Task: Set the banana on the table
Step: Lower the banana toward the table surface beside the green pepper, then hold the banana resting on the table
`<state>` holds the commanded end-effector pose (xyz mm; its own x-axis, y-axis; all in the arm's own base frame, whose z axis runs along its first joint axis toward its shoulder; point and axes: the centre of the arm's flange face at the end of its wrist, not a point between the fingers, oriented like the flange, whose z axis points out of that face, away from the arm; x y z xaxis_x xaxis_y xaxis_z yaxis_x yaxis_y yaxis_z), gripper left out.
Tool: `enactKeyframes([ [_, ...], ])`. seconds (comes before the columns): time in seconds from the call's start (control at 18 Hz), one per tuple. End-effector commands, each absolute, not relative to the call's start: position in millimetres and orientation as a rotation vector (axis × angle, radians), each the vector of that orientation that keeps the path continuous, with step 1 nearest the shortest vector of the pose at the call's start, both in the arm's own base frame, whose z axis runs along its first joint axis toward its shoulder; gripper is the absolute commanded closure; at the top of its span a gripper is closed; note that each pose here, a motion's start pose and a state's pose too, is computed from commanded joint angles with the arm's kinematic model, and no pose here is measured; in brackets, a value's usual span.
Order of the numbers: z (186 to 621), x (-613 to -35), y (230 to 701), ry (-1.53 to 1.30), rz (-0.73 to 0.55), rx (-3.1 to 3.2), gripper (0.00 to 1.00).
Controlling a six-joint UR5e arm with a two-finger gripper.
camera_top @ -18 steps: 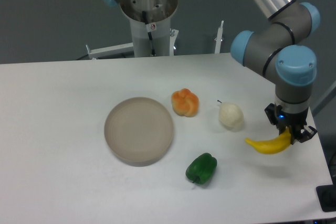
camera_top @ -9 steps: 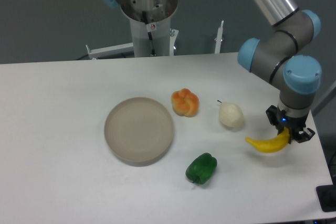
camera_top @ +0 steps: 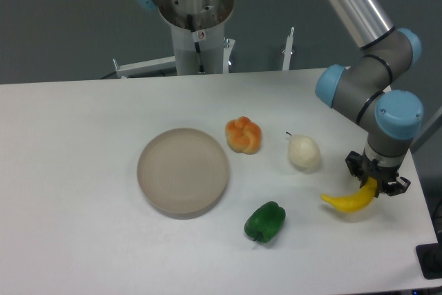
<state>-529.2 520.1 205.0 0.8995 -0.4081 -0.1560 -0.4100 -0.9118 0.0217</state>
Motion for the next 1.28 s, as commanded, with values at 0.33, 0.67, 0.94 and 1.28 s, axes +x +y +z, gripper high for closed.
enactKeyframes([
  [0.33,200.1,-525.7,530.5,0.467,0.232,-3.061,0.63],
  [0.67,196.2,-522.3,531.7,0.453,0.216,-3.061,0.63],
  [0.94,196.2,-522.2,531.8,0.399,0.214,-3.065,0.63],
  [1.28,192.1,-520.8,530.6,0.374,0.202,-3.073,0.63],
])
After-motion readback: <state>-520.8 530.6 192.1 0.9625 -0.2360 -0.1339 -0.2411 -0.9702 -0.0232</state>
